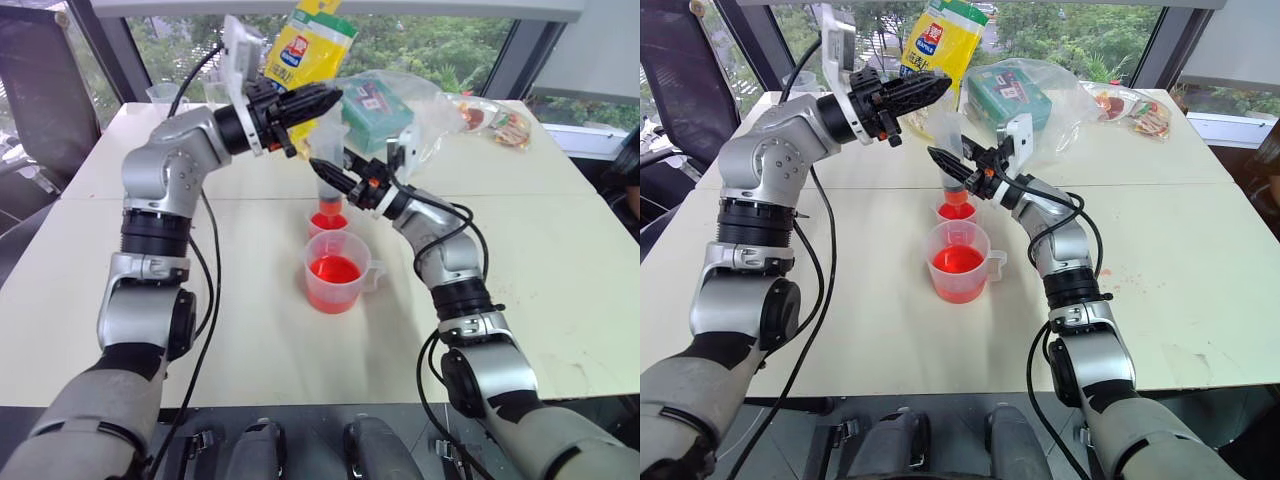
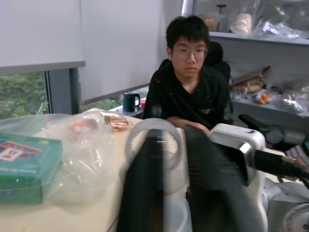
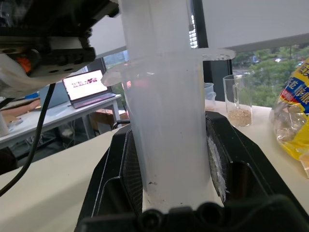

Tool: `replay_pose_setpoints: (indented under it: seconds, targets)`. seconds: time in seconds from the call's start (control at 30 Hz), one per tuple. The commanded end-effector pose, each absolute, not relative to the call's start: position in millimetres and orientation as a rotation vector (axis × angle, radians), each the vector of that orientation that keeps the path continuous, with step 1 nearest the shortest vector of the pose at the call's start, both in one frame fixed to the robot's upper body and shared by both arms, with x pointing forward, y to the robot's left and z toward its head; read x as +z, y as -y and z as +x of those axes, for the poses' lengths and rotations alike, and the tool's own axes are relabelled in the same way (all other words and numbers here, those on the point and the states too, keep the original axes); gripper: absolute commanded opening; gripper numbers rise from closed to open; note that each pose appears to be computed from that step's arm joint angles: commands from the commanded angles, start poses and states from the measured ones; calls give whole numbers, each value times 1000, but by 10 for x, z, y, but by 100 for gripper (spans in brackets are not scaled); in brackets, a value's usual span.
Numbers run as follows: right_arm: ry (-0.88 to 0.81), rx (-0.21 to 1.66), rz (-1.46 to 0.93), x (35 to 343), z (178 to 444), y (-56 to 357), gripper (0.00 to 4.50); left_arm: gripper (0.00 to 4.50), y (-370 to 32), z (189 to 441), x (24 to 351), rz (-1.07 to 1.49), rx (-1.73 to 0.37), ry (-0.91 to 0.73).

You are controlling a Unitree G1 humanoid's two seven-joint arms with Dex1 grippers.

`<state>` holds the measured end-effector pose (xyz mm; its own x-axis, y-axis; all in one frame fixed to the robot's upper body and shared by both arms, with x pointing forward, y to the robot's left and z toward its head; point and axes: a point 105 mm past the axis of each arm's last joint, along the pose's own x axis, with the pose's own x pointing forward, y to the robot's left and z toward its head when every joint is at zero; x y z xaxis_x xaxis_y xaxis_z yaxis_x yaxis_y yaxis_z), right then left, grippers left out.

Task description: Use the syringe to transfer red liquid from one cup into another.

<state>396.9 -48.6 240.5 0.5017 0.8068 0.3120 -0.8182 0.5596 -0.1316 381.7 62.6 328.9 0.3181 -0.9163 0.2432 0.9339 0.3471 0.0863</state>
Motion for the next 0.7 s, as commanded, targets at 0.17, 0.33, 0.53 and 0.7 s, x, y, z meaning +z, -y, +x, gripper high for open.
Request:
replay_pose_setpoints:
  seconds: [0.17,0.33,0.53,0.7]
  targets:
    - [438,1019,22,2621,3890,404,144,3,-555,3766,3374,-19,-1245,298]
    - [466,1015,25,2726,3878,425,144,3,-561,3766,3221,16,-1255,250]
    - [515,1031,41,2916,3795,415,144,3,-539,3753,3100,22,-1267,216]
    - [546,1041,54,3049,3722,415,144,3,-518,3748,3018,18,-1272,191]
